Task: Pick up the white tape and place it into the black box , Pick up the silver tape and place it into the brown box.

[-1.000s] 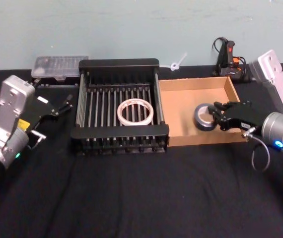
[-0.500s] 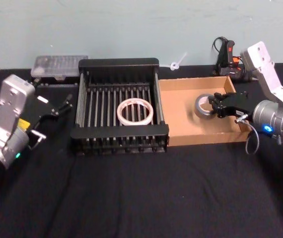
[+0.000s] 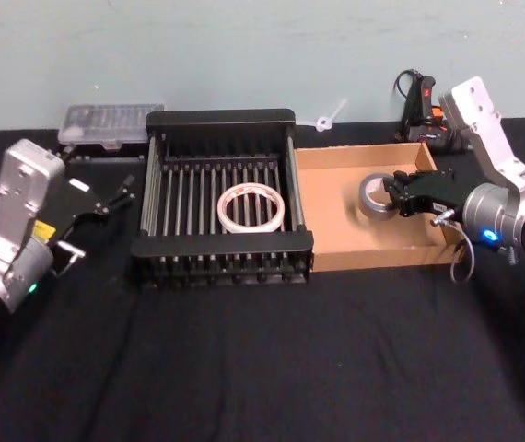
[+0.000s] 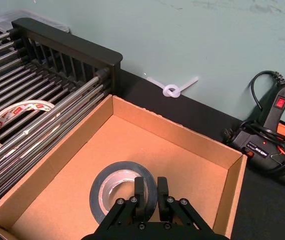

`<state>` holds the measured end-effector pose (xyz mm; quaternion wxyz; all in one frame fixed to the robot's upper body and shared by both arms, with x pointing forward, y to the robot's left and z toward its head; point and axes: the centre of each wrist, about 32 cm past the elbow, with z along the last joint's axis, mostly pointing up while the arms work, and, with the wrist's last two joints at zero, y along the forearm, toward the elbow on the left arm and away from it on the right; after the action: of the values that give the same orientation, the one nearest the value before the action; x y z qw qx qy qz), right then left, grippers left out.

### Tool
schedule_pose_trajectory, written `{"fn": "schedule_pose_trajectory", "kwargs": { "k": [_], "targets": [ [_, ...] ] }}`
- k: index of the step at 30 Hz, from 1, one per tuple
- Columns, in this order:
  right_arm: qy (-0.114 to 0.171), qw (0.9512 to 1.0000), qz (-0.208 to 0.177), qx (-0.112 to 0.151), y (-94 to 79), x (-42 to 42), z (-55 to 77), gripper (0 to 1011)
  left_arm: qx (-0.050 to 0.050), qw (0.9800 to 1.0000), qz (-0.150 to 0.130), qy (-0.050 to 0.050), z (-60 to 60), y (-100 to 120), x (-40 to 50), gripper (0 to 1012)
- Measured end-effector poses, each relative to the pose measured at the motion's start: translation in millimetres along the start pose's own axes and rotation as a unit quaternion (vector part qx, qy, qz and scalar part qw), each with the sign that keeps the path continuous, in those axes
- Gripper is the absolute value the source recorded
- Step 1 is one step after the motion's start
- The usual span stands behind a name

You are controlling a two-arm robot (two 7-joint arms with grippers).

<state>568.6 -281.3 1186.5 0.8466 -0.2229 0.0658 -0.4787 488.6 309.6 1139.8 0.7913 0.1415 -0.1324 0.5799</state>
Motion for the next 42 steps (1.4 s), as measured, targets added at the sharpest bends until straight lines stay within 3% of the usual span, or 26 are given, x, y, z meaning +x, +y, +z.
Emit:
{"fn": "schedule_pose_trajectory", "kwargs": {
  "k": [6,12,15,34,42],
  "targets": [
    [0.0,1.0,0.0,0.0,-0.4,-0.3,-0.2,158,0.0,1.0,0.0,0.0,0.0,0.0,0.0,1001],
    [0.0,1.0,0.001,0.0,-0.6,-0.5,-0.2,268,0.0,1.0,0.0,0.0,0.0,0.0,0.0,1001],
    [0.0,1.0,0.001,0.0,-0.8,-0.5,-0.1,406,0.0,1.0,0.0,0.0,0.0,0.0,0.0,1001],
    [0.001,1.0,0.001,0.0,-1.1,-0.6,-0.4,969,0.0,1.0,0.0,0.0,0.0,0.0,0.0,1001],
    [0.001,1.0,0.001,0.0,-1.2,-0.5,-0.4,1002,0.0,1.0,0.0,0.0,0.0,0.0,0.0,1001]
  ]
}}
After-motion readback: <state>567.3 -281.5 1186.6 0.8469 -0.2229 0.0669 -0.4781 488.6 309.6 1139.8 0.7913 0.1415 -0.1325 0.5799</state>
